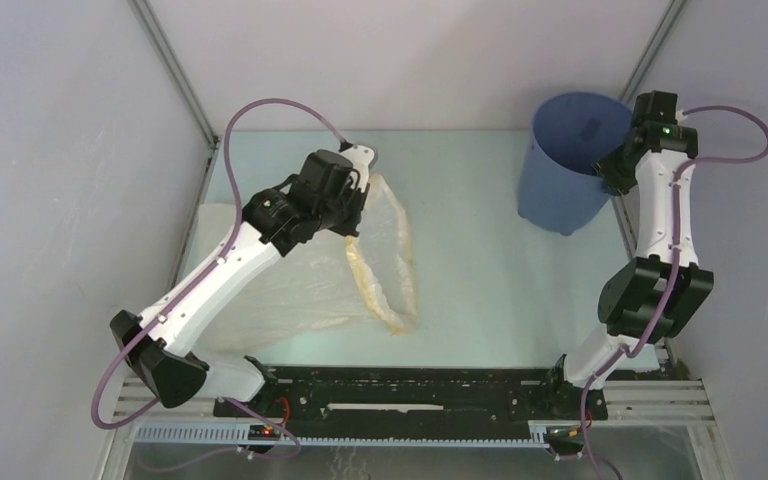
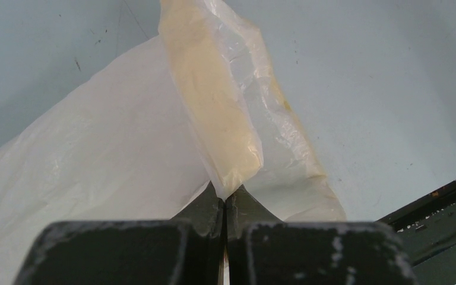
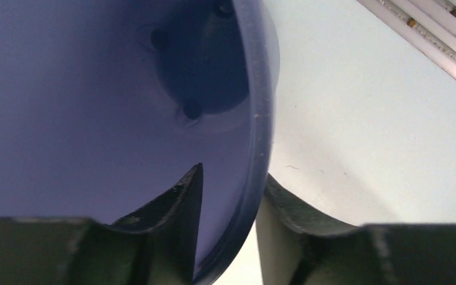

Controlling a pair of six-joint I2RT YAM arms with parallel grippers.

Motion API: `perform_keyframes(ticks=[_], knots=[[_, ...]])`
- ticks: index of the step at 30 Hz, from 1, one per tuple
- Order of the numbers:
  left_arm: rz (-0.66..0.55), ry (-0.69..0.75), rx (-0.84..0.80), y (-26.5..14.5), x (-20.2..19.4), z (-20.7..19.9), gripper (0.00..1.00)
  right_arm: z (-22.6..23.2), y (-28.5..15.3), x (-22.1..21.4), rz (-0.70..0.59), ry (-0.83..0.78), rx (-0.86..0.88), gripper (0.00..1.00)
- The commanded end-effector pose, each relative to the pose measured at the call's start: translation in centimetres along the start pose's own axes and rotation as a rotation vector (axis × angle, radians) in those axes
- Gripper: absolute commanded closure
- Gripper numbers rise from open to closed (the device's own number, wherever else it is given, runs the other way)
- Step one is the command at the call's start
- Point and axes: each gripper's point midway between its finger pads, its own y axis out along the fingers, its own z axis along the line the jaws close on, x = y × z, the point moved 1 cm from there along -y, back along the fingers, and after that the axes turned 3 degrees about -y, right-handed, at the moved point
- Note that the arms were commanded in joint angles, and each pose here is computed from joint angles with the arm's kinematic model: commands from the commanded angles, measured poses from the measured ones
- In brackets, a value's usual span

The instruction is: Put the trash bags into the trash bin

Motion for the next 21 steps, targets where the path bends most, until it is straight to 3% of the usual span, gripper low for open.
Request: perform_keyframes(ticks=[1, 6, 9, 21], knots=[[-0.061, -0.014, -0.005, -1.4, 2.0, 0.2, 1.0, 0.1, -2.1, -0.8, -0.017, -0.015, 0.054, 0.66], [-0.061, -0.042, 0.021, -1.7, 2.2, 0.5, 1.0, 0.3, -4.4, -3.7, 0.011, -0.077, 0.106, 0.92], [-0.061, -0.056, 0.046, -2.0, 2.3, 0.9, 1.0, 0.6, -6.0, -5.9, 0.035, -0.143, 0.14, 1.0], [-0.081, -0.125, 0.112, -4.1, 2.0, 2.2, 1.0, 0.3, -10.0, -12.1, 0.146, -0.408, 0.227, 1.0]])
